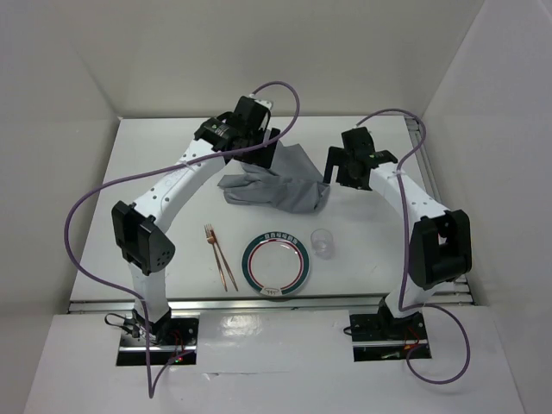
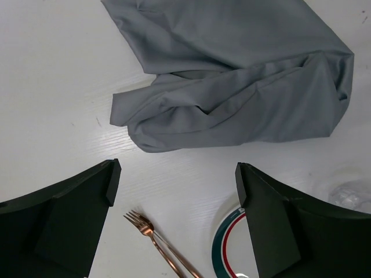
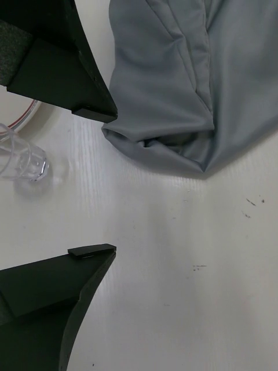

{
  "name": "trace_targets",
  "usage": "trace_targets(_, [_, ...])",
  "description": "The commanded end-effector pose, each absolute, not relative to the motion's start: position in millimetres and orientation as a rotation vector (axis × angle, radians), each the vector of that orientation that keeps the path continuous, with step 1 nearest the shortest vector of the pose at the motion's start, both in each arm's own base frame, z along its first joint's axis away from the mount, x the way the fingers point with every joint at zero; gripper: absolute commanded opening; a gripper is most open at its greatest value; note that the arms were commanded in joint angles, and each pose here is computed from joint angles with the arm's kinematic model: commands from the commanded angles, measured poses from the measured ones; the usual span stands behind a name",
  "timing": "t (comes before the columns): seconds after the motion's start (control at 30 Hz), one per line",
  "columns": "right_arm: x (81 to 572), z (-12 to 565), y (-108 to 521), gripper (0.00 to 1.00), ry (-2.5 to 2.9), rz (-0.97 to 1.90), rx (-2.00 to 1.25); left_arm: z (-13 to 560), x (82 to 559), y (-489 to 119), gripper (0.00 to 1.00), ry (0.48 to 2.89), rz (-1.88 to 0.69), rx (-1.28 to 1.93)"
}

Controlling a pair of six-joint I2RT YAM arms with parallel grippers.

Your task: Set the dinner table for one person

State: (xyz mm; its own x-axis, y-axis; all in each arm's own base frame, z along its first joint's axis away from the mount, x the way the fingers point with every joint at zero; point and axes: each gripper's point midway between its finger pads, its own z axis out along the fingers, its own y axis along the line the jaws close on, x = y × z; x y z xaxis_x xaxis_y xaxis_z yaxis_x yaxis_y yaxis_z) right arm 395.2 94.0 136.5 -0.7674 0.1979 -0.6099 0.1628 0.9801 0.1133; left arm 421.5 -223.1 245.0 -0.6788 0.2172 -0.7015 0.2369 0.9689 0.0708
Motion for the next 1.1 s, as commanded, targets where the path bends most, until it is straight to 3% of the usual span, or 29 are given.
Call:
trace_targets(0.0, [396, 144, 98, 1.0, 2.428, 0.128, 0.265, 256, 414, -231, 1.0, 2.331, -0.127, 0.294])
trace_targets(0.4, [358, 156, 90, 1.0, 2.404, 0.172, 0.266, 232, 410, -278, 1.0, 2.394, -0.344, 0.355])
trace_targets(0.47, [340, 161, 84, 1.0, 2.372, 0.196, 0.282, 223, 410, -296, 0.92, 2.417, -0.412, 0.376])
trace_targets(0.67, [301, 168, 60, 1.0, 2.342, 0.167, 0.394, 198, 429, -334, 0.86, 2.467, -0.53, 0.305])
trace_targets(0.7, [296, 167, 59, 1.0, 2.346, 0.165, 0.395, 194, 433, -340, 0.78, 2.466, -0.551, 0.313])
trace_targets(0.83, [285, 178, 54, 1.0, 2.309, 0.17, 0.441, 169, 436, -376, 0.64, 2.501, -0.703, 0.35])
trace_targets(1.0, [274, 185, 49, 1.0, 2.275, 0.184, 0.462, 146, 437, -400, 0.64, 2.501, -0.677, 0.355])
trace_targets(1.07, [271, 187, 51, 1.0, 2.273, 0.201, 0.47, 140, 441, -404, 0.69, 2.49, -0.651, 0.339])
